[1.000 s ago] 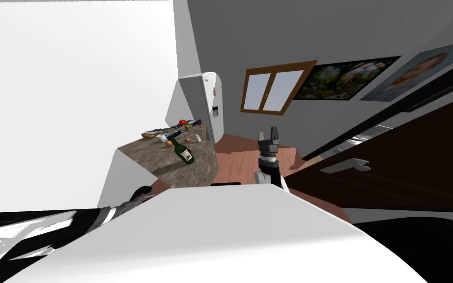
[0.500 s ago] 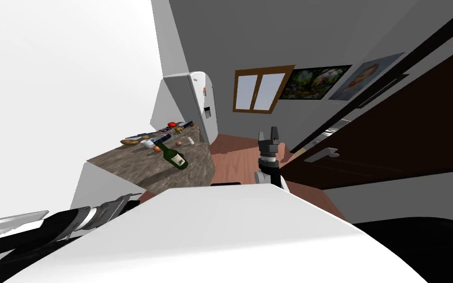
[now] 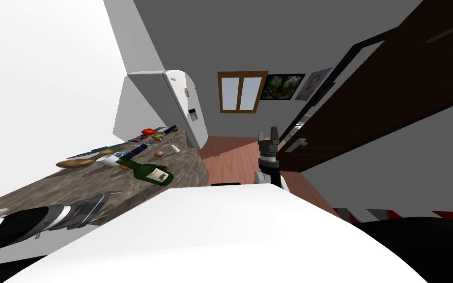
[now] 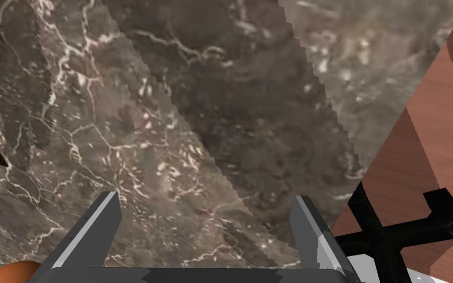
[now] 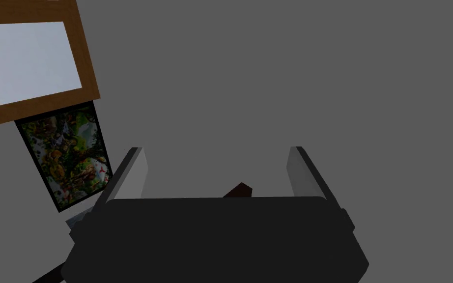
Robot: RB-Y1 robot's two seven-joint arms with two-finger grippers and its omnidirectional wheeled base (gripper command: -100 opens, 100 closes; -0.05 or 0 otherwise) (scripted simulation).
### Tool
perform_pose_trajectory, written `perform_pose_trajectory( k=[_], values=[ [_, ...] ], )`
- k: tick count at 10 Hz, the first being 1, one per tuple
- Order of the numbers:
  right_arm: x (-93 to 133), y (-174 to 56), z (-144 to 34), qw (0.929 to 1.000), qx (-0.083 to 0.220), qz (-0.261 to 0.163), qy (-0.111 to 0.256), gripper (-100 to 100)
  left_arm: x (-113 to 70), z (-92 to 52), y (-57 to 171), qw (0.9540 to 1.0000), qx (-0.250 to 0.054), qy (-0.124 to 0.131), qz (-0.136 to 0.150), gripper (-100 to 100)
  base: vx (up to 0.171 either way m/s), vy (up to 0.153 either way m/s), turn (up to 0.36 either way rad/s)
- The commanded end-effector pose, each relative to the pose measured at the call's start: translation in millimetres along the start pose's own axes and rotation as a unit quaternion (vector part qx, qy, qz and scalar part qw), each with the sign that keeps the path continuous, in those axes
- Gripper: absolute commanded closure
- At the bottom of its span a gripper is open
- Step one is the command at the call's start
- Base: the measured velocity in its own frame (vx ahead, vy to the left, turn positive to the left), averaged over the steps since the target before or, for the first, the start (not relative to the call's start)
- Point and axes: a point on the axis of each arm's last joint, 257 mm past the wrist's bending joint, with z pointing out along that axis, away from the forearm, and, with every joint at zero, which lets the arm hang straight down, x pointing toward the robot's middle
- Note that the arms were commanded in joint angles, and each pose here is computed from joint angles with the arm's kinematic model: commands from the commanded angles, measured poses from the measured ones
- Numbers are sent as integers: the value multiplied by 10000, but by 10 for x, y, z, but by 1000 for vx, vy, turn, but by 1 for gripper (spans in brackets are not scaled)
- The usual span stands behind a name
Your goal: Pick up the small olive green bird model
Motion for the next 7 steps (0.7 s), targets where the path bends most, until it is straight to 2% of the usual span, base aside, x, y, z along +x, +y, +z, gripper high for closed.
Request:
perform_pose_trajectory(
  k=[1,4,5,6,7],
  values=[
    [0,0,0,10000,0,0,0,0,-169,-97,-105,9996,75,-219,-150,-100,106,-32,-463],
    [0,0,0,10000,1,-1,0,0,-299,-132,-175,9984,149,-383,-383,-100,106,-26,-350],
    [0,0,0,10000,1,-1,0,0,-291,-104,-161,9982,144,-378,-443,-100,79,-29,-248],
    [-1,0,0,10000,0,-1,0,0,-224,-14,-83,9981,83,-307,-529,-100,58,-24,-236],
    [0,0,0,10000,0,-1,0,0,-264,-56,-127,9982,114,-342,-471,-100,25,-6,-47]
  ],
)
